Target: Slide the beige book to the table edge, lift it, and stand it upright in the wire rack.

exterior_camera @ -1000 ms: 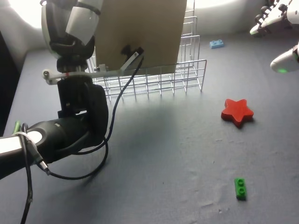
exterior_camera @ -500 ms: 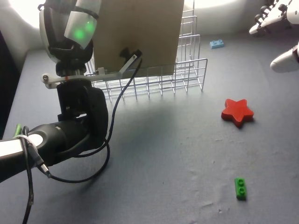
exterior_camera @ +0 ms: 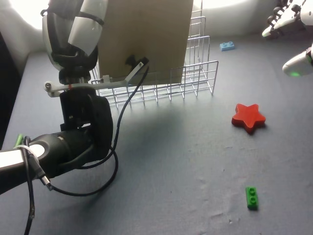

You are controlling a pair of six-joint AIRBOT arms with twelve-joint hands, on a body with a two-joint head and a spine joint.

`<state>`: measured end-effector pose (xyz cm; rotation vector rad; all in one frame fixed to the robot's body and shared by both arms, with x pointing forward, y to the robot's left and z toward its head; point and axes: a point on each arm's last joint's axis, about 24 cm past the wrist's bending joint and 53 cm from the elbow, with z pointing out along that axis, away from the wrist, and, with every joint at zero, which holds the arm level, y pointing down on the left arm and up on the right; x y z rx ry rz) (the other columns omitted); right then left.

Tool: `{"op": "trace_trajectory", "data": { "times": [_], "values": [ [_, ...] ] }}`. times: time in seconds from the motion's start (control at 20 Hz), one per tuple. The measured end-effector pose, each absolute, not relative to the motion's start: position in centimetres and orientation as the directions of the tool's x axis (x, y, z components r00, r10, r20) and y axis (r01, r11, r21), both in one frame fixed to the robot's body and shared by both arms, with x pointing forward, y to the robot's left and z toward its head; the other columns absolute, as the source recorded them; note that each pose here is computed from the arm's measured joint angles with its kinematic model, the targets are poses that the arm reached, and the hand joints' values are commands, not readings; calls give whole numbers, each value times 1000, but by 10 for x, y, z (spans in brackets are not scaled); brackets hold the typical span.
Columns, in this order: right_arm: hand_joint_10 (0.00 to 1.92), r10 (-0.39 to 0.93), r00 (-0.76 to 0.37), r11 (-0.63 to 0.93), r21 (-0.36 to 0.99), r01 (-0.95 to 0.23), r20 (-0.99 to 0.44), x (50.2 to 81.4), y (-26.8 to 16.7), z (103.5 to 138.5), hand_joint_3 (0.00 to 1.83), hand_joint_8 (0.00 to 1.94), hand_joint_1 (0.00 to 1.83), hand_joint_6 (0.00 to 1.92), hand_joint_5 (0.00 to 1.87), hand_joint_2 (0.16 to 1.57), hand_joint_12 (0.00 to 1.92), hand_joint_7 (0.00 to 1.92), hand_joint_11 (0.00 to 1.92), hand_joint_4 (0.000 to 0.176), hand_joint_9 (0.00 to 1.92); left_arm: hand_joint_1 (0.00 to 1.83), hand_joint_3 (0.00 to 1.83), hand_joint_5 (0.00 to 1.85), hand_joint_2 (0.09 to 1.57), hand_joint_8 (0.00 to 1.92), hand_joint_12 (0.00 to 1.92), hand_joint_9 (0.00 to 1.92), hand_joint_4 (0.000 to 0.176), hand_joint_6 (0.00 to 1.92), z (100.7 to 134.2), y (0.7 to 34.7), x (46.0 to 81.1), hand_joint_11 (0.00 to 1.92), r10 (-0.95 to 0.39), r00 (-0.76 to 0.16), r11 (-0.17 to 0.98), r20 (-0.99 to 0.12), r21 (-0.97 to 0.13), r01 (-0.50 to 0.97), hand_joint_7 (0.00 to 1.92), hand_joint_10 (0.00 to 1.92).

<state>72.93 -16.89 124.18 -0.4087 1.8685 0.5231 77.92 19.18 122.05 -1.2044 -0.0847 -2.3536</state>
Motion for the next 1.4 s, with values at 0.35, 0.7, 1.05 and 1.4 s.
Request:
{"op": "trace_trajectory", "data": {
  "times": [0.35, 0.7, 1.05, 1.4],
  "values": [
    [6, -29, -341, 844, 160, -512, -940, 729, -170, 1242, 0, 1, 75, 2, 289, 1175, 760, 275, 0, 0, 263, 1118, 1, 811, 1197, 456, 1210, 686, 0, 1224, 1220, 192, 779, 473, -397, -489, -877, 777, -164, 451, 739, 620],
    [4, -32, -350, 844, 162, -512, -936, 728, -170, 1239, 0, 3, 91, 2, 291, 1168, 719, 274, 0, 0, 255, 935, 0, 713, 1131, 0, 989, 694, 0, 25, 1217, 208, 778, 279, -406, -472, -864, 782, -160, 478, 710, 50],
    [2, -28, -351, 845, 165, -508, -936, 729, -172, 1239, 0, 0, 73, 1, 289, 1169, 739, 275, 0, 0, 255, 676, 0, 498, 1024, 0, 858, 375, 0, 0, 1222, 224, 776, 32, -421, -469, -854, 776, -165, 494, 406, 0],
    [3, -18, -358, 846, 176, -503, -934, 728, -172, 1239, 1, 1, 64, 2, 318, 1175, 765, 303, 0, 0, 280, 578, 0, 265, 969, 0, 528, 180, 5, 0, 1238, 242, 768, 0, -421, -474, -862, 773, -179, 474, 169, 0]
  ]
}}
